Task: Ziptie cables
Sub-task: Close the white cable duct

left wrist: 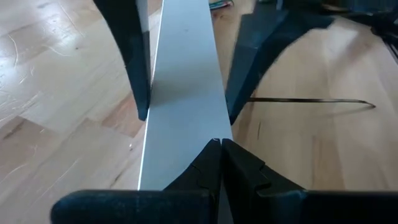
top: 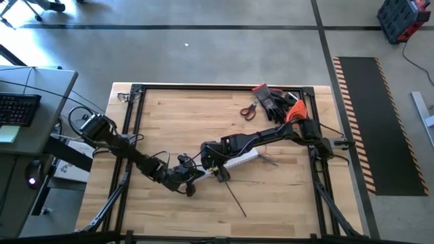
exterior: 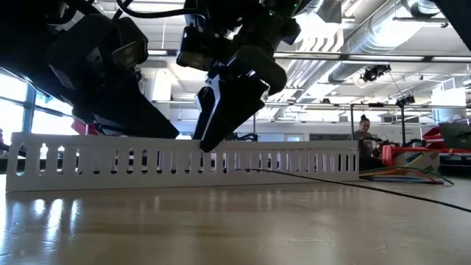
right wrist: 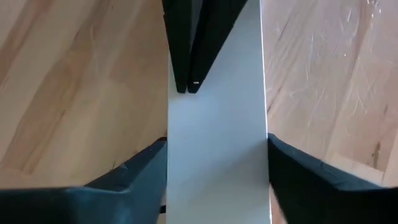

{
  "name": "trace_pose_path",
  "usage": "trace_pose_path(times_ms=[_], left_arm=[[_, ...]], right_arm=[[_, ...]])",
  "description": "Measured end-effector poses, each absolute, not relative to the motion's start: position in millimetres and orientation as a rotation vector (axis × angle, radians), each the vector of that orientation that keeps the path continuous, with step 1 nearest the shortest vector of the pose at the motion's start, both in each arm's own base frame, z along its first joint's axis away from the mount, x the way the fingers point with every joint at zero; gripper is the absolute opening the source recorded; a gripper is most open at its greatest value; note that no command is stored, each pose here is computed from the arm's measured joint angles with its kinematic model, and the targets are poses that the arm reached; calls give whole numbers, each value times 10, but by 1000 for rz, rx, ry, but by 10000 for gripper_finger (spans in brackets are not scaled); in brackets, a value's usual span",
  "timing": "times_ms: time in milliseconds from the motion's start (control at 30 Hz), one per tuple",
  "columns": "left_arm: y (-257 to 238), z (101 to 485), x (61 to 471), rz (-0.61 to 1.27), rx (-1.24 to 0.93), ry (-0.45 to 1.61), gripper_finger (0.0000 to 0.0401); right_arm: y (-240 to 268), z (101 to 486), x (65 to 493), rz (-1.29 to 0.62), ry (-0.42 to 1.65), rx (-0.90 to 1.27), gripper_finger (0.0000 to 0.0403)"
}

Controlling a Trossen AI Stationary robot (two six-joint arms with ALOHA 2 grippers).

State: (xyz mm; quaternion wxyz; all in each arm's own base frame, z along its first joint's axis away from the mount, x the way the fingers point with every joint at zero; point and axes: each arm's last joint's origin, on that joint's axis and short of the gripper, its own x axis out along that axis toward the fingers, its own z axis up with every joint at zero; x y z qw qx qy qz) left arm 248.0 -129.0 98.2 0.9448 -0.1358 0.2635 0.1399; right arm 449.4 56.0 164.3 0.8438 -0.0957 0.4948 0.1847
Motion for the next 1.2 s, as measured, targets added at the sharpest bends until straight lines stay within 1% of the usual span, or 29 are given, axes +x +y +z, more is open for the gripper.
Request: trace_pose_path(times_ms=[100, 167, 233, 300, 400, 500, 567, 667, 767, 833, 900, 933, 967, 1133, 1200], left_arm=[[-1321, 980, 2463, 285, -276, 531, 0], [-1335, 979, 2454, 283, -272, 528, 0], [-1344, 980, 2449, 282, -272, 526, 0], [-1353, 978, 2441, 283, -274, 524, 0], [-1373, 978, 2428, 283, -268, 517, 0], [-1388, 976, 2416, 279, -260, 515, 0], [-1397, 976, 2409, 278, -257, 513, 0], [-1405, 975, 2401, 280, -250, 510, 0], [-1405, 975, 2402, 275, -237, 511, 0], [-1405, 975, 2402, 276, -237, 509, 0], [-1405, 976, 2403, 277, -238, 507, 0], [-1405, 975, 2402, 277, -238, 507, 0], [-1404, 975, 2402, 278, -238, 506, 0], [-1404, 975, 2402, 286, -234, 500, 0], [-1400, 975, 2405, 289, -233, 497, 0]], right_arm=[[533, 1790, 4437, 335, 1052, -190, 309], [492, 2011, 4369, 297, 1031, -199, 345], [455, 2203, 4288, 249, 1029, -203, 358], [429, 2303, 4181, 210, 1065, -200, 354], [437, 2334, 3933, 143, 1076, -190, 325], [449, 2281, 3602, 39, 1016, -152, 285], [455, 2181, 3379, -34, 943, -111, 256], [489, 2135, 3123, -153, 727, -37, 208], [574, 2116, 2948, -303, 497, 11, 146], [641, 2088, 2859, -405, 377, 21, 93], [682, 2051, 2813, -416, 323, 29, 38], [684, 1975, 2790, -413, 342, 39, 20], [678, 1872, 2772, -416, 376, 51, 11], [632, 1220, 2627, -493, 562, 145, 11], [625, 1091, 2606, -526, 563, 165, 4]])
